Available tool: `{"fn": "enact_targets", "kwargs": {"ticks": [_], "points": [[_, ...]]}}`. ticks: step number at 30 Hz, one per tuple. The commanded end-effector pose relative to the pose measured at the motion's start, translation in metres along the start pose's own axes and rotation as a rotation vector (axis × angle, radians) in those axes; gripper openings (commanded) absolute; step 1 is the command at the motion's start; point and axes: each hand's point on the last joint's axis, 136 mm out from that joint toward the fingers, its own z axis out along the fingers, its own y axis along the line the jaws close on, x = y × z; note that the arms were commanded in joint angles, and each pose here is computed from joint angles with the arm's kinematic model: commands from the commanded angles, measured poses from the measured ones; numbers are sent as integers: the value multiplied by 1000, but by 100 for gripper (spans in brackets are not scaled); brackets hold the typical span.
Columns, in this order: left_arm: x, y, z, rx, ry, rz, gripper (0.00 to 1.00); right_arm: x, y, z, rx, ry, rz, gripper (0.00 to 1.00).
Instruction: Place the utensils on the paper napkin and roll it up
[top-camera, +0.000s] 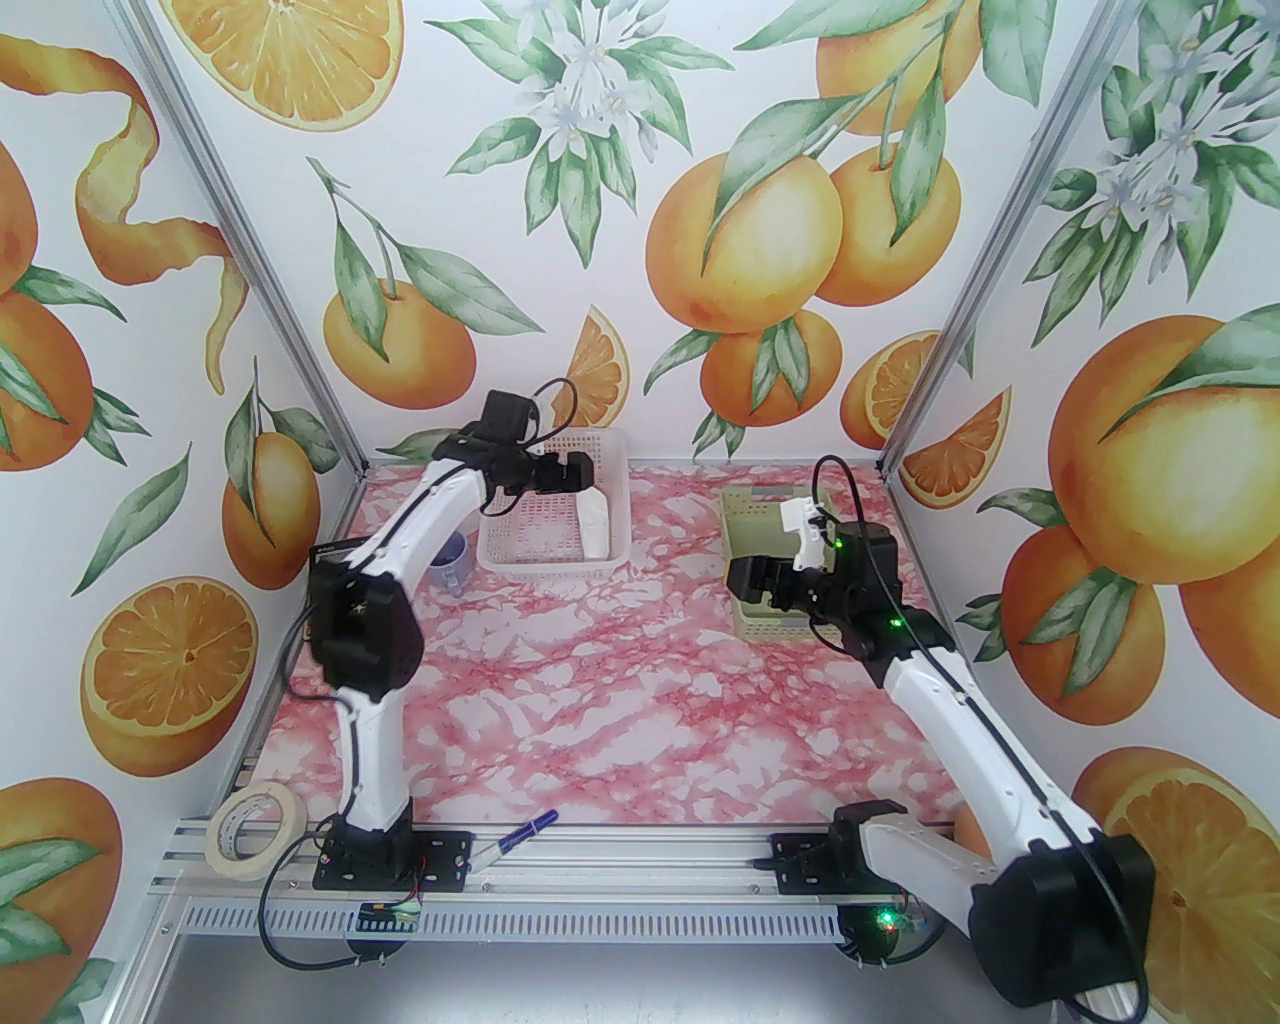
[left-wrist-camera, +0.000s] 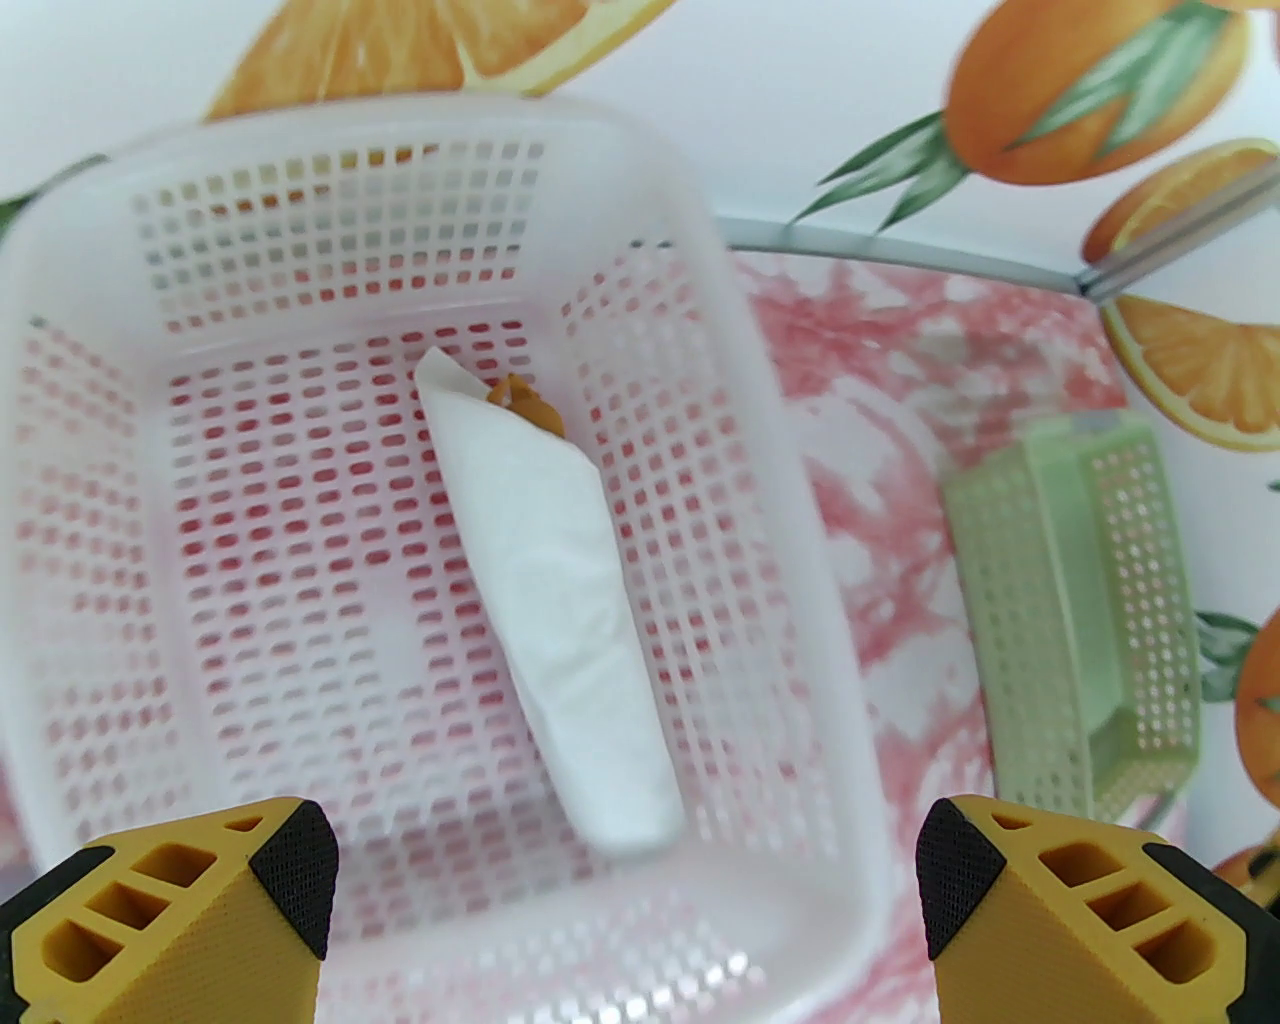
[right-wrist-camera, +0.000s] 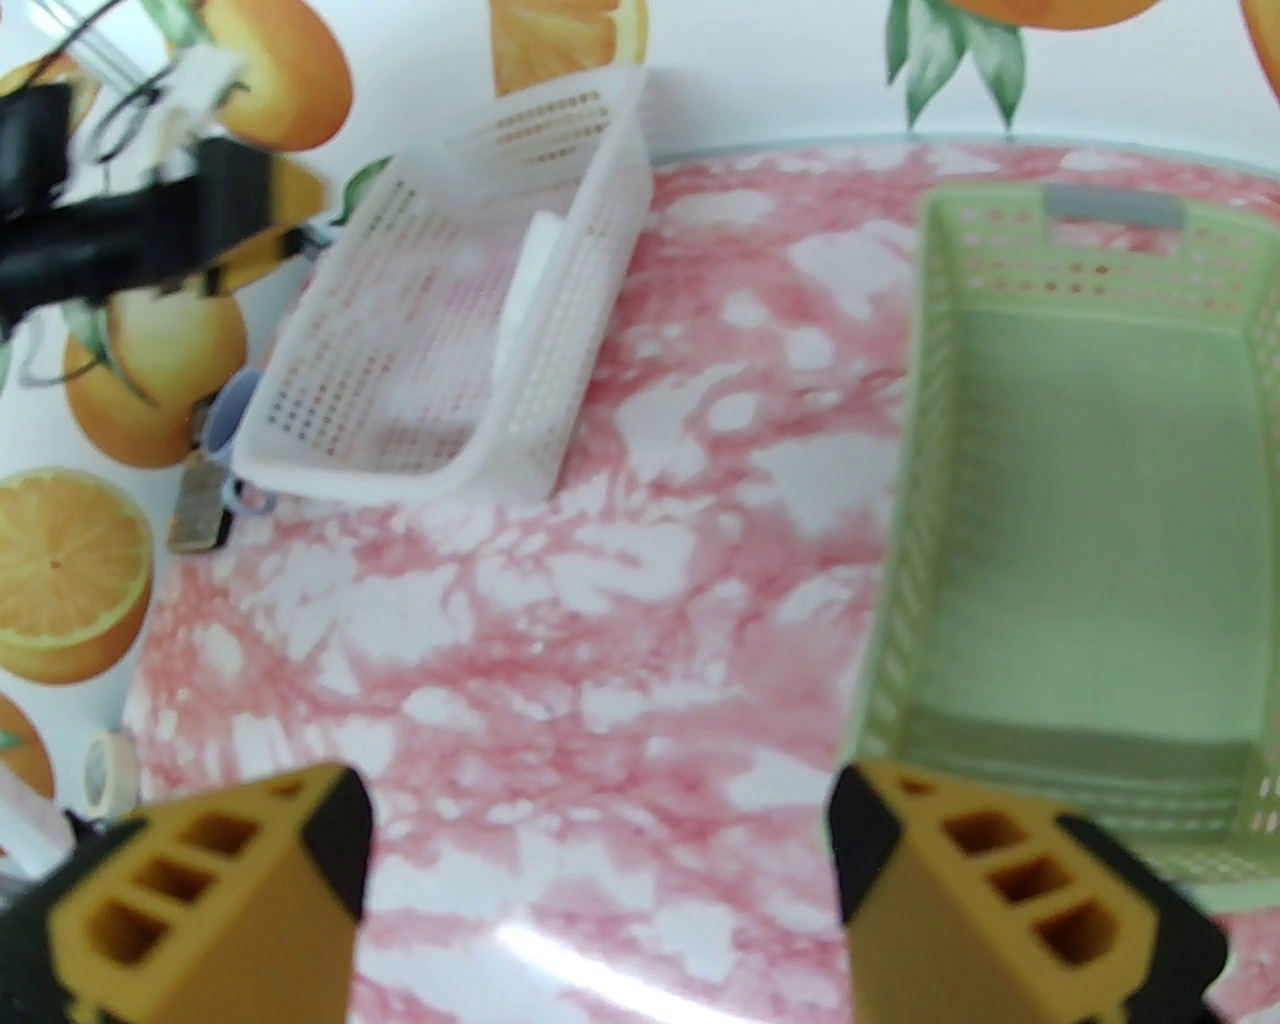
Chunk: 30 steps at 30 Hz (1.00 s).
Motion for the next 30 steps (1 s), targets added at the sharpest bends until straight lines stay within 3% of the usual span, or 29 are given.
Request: {"fn": "enact_targets", "kwargs": {"ticks": [1,8,14,25,30], "points": [[-17,-9,-57,-12,-170,68,100,-17,-11,-17,97,-77,-20,84],[20,12,-146,-115,-361,80,100,-24,-31,-37,211,-158,-22,86],[65,45,-185,-237,-444,65,100,-24,-52,-49,327,-223,-19,97],[135,121,-187,-471,-562,24,100,12,-132,-40,633,-319,-7,100],[148,148,-173,-553,-538,32,100,20,-152,-19,668,-314,-55,100]]}}
